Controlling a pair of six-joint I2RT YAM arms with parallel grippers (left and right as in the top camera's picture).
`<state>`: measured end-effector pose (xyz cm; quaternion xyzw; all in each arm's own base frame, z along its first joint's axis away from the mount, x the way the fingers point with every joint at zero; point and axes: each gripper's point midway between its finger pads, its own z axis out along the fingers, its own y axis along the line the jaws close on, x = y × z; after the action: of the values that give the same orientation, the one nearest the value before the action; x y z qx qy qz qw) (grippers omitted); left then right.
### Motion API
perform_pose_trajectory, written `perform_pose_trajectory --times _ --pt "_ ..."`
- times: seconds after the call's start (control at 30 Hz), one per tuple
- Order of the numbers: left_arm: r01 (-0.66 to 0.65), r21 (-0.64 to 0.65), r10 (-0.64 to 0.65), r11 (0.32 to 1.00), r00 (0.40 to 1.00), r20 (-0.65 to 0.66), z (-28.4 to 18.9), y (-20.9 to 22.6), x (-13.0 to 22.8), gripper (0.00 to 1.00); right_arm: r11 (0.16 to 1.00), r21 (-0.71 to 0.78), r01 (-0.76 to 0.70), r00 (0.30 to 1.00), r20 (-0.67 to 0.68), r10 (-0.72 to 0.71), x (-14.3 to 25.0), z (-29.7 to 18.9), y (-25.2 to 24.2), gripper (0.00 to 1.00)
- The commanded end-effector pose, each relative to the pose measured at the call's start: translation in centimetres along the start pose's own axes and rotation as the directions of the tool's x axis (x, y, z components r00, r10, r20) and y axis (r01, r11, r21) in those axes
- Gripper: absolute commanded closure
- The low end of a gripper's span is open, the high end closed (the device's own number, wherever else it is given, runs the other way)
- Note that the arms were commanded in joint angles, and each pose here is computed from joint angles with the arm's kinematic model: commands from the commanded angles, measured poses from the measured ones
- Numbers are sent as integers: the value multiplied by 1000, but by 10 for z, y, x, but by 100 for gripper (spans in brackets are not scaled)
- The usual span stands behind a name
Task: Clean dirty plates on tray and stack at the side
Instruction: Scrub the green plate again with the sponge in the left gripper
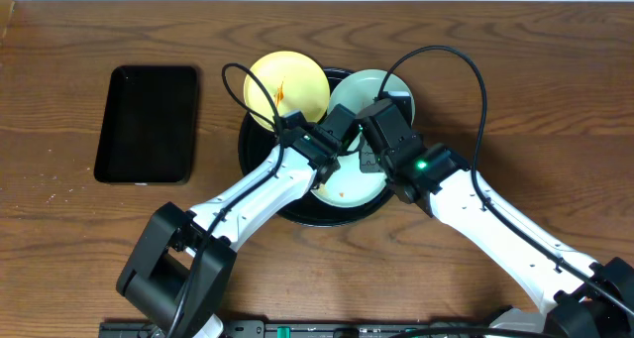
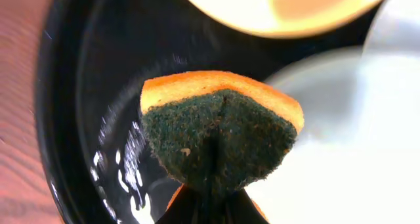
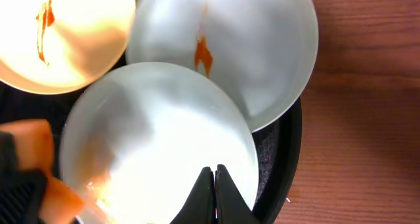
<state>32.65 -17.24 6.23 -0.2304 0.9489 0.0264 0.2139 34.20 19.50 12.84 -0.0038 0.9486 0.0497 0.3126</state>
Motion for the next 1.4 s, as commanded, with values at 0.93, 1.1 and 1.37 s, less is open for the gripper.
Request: perform_pose_trajectory --times 0.93,1.1,1.37 --pt "-147 150 167 978 977 -131 -32 -12 21 93 963 -257 -83 937 -348 -12 42 43 -17 44" --pt "-146 154 166 977 978 -128 -32 -13 20 92 953 -287 -98 927 -376 -18 44 53 -29 43" --pt "-146 154 167 977 978 -128 -32 -13 20 93 923 -369 -111 905 -422 -60 57 72 -25 43"
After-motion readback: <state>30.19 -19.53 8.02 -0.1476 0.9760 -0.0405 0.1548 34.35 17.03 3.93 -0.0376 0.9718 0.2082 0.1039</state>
